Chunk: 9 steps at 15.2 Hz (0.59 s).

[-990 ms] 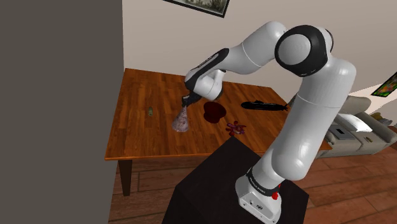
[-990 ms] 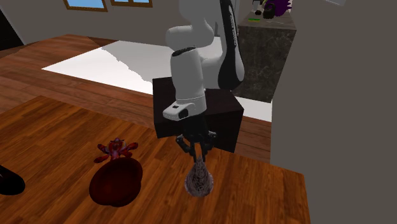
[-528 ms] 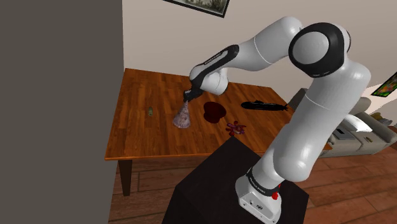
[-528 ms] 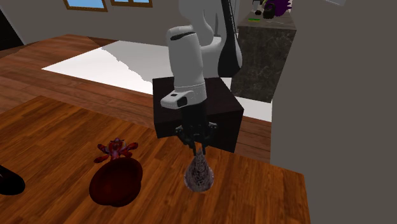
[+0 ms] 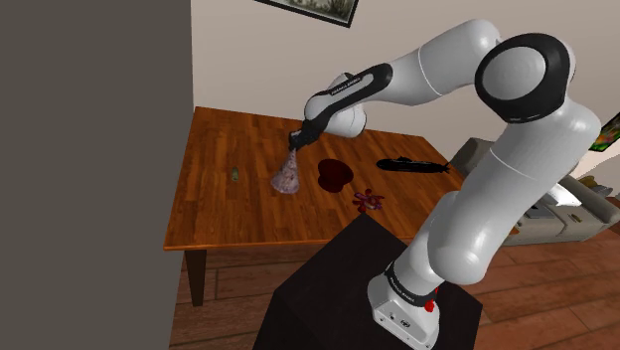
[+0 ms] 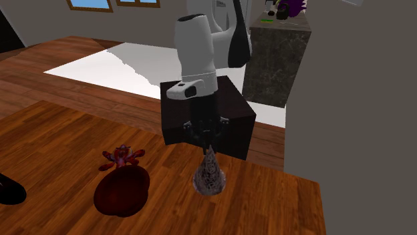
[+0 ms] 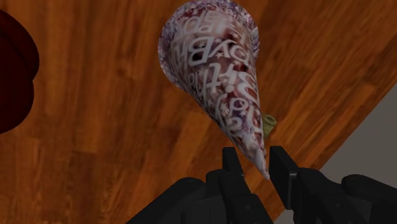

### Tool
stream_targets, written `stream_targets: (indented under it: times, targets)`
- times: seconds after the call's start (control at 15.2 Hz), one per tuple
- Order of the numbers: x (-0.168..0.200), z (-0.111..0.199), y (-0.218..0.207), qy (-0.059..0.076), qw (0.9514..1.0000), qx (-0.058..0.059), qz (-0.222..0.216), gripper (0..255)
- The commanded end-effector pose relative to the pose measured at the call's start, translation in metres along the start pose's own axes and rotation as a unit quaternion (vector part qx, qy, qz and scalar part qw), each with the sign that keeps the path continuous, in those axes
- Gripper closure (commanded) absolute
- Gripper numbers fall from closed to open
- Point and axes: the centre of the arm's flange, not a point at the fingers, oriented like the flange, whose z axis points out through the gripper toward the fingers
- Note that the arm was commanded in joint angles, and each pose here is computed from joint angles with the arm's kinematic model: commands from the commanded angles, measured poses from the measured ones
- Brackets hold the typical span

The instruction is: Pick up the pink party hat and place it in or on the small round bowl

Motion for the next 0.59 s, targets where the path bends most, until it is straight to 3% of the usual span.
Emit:
stream_targets:
  times: [0.0, 0.53]
  targets:
    - [0.005, -0.010, -0.001, 0.000, 1.0000, 0.000, 0.000, 255]
    - [0.020, -0.049, -0.007, 0.000, 1.0000, 0.000, 0.000, 255]
